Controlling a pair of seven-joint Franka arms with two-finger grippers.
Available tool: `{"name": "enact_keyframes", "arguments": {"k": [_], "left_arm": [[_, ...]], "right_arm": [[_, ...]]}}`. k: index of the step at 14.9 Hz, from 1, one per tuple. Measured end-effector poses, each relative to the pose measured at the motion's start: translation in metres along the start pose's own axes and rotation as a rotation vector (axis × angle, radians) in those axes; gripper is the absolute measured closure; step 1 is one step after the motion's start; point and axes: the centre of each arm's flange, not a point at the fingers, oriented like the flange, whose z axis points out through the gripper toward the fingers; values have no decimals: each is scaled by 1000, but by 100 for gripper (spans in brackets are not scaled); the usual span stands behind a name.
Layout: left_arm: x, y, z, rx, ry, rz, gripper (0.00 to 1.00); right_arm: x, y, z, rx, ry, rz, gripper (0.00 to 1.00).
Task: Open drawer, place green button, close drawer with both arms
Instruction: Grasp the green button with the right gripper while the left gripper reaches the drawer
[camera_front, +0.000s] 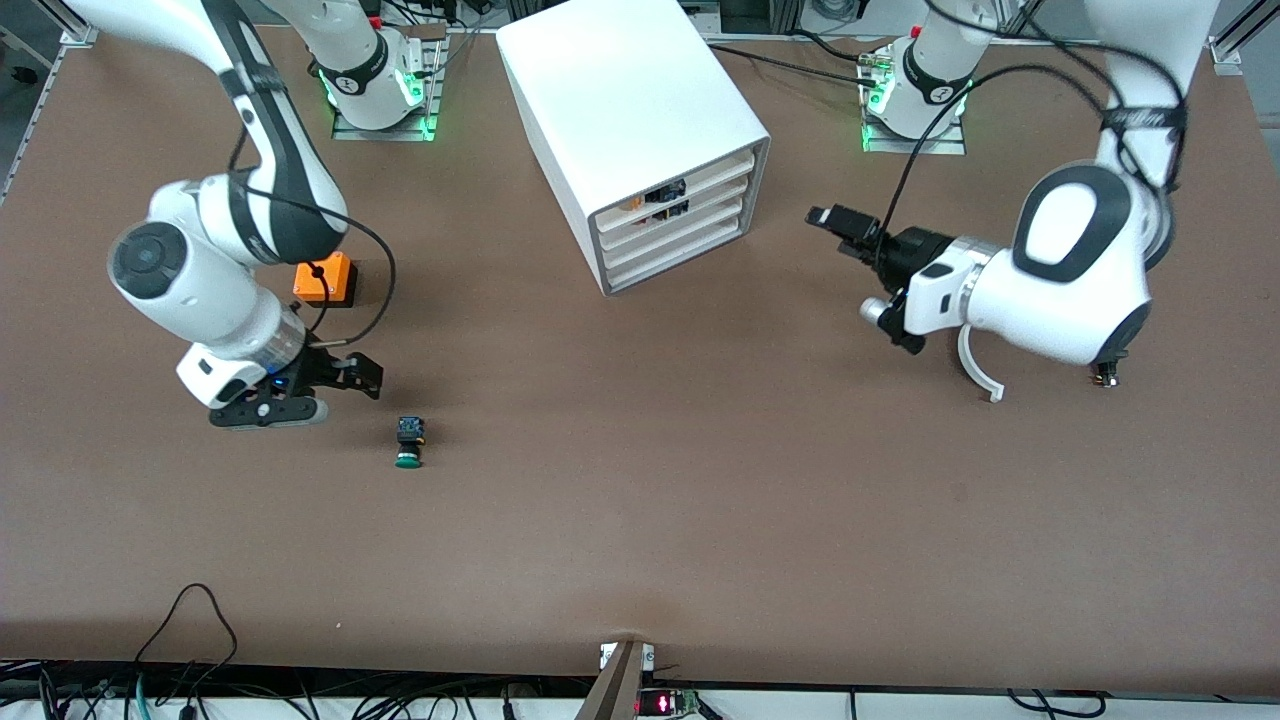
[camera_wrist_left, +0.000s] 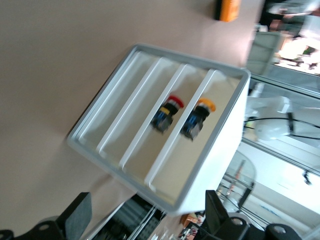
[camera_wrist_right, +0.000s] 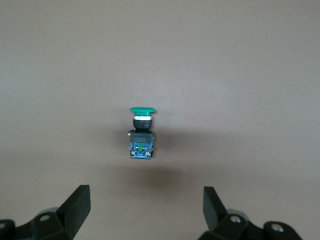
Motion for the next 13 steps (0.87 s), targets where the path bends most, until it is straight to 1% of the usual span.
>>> {"name": "enact_keyframes", "arguments": {"k": [1,3,4,5,7,9,11,12,13], "left_arm": [[8,-20,11,-54,40,61,0],[11,-57,40,-177,131,148,0],[8,-72,54,-213,173,180,0],[3,-86,69,-237,211,218,0],[-10,-107,94,-284,258,276,0],[-21,-120,116,-309,279,300,0],[-30,-129,136,-317,292,307,0],[-37,-136,145,-314,293,309,2],[-43,-143,154,-310,294,307,3]], "right_arm": [[-1,-1,20,3,4,-2,0],[-4,-5,58,11,24,-11,0],[-6,-9,74,15,30,-19,0],[-9,-14,91,18,35,-26,0],[-12,-21,116,25,51,-37,0],[-15,-23,130,28,56,-42,0],[-15,-22,132,27,58,-66,2],[-14,-22,131,26,61,-72,11],[-13,-21,130,26,64,-74,23]]}}
